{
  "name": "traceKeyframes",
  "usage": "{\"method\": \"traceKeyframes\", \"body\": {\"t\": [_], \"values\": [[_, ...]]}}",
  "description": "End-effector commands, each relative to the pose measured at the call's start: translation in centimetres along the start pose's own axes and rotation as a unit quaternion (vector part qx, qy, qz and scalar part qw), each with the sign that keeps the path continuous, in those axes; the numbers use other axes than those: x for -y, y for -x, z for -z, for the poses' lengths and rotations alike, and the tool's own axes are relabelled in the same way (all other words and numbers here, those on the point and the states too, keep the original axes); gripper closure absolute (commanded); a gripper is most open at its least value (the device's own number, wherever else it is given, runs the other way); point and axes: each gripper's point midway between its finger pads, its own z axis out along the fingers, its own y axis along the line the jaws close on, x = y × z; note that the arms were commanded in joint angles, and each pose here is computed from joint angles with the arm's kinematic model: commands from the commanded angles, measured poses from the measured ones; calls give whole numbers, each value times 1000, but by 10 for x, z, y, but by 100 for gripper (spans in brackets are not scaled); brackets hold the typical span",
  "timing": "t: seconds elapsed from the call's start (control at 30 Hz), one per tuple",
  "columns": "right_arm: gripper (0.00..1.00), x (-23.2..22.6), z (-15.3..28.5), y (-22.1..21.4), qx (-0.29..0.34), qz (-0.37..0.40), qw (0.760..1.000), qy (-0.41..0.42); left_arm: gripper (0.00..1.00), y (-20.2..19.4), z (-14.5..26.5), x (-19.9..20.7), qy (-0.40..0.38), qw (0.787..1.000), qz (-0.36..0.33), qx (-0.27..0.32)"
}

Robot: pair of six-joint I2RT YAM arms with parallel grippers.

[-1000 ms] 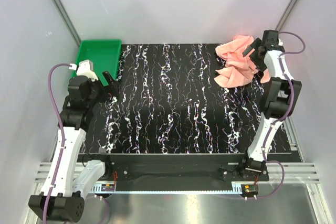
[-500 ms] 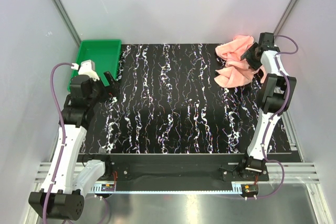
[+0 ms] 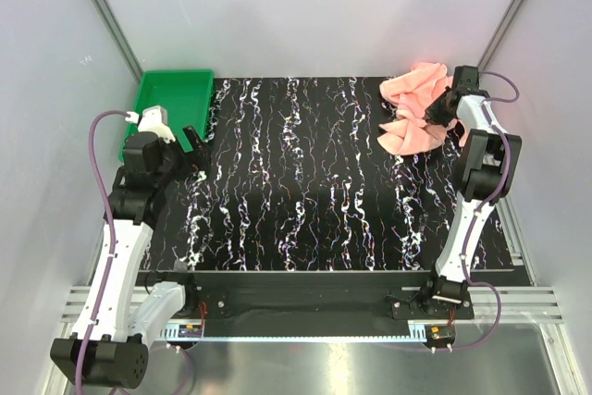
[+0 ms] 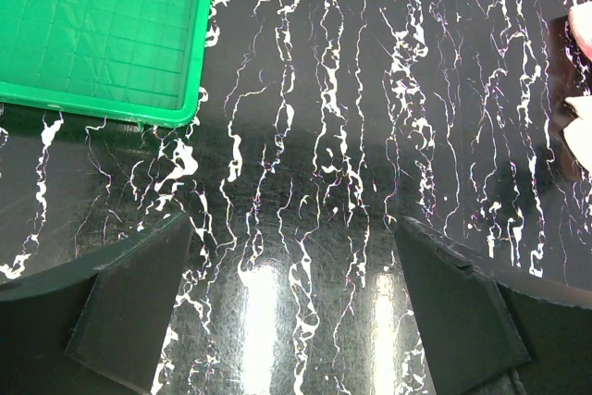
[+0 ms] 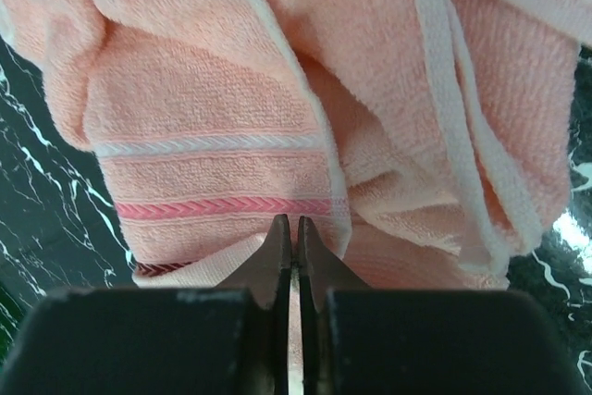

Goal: Roll the towels
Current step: Grab a towel with the right arm, then move the towel to the center of the board

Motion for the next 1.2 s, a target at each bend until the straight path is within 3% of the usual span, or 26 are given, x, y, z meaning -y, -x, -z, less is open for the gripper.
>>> {"method": "traceKeyframes", "body": {"t": [0.0, 0.1, 0.23, 0.27, 0.43, 0.47, 0.6, 0.63, 0.73, 0.77, 0.8, 0.87, 0.9, 0.93, 0.97, 1.0, 1.03, 1.07, 1.13, 1.17], "values": [[100, -49, 51, 20, 42, 14, 996, 71, 1, 14, 4, 8, -15, 1000, -11, 19], [100, -81, 86, 30, 64, 35, 991, 112, 1, 14, 4, 8, -16, 1000, -11, 19], [100, -146, 153, 29, 106, 132, 974, 150, 1, 13, 3, 7, -13, 1000, -12, 18], [100, -187, 185, 19, 124, 168, 960, 187, 1, 13, 3, 7, -14, 1000, -12, 17], [100, -271, 326, -13, 185, 254, 902, 296, 1, 12, 2, 5, -10, 1000, -12, 15], [100, -294, 379, -28, 208, 274, 874, 344, 1, 12, 2, 5, -9, 1000, -12, 16], [100, -320, 481, -75, 234, 305, 811, 442, 1, 12, 2, 4, -6, 1000, -12, 16], [100, -320, 490, -83, 233, 307, 805, 450, 1, 12, 2, 4, -5, 1000, -12, 16], [100, -304, 493, -105, 212, 304, 812, 450, 1, 13, 2, 2, -1, 1000, -14, 16], [100, -294, 454, -126, 167, 305, 836, 425, 1, 13, 2, 2, 1, 1000, -14, 16], [100, -286, 472, -131, 171, 294, 826, 450, 1, 13, 2, 1, 4, 1000, -14, 16], [100, -259, 441, -183, 98, 290, 839, 450, 1, 14, 3, -1, 9, 1000, -15, 18], [100, -258, 439, -197, 95, 279, 833, 467, 1, 13, 2, -2, 12, 1000, -15, 17], [100, -253, 436, -238, 59, 285, 825, 484, 1, 15, 3, -3, 15, 1000, -16, 19], [100, -226, 392, -286, -3, 286, 843, 456, 1, 15, 3, -3, 15, 1000, -17, 20], [100, -225, 390, -309, -10, 280, 835, 473, 1, 17, 4, -8, 28, 999, -17, 24], [100, -214, 391, -367, -61, 306, 820, 480, 1, 17, 3, -8, 29, 999, -17, 23], [100, -193, 356, -408, -91, 322, 836, 434, 1, 16, 3, -8, 28, 999, -17, 23], [100, -171, 348, -470, -121, 367, 829, 405, 1, 16, 2, -7, 27, 999, -16, 20], [100, -157, 364, -513, -147, 395, 811, 405, 1, 16, 2, -7, 26, 999, -16, 19]]}}
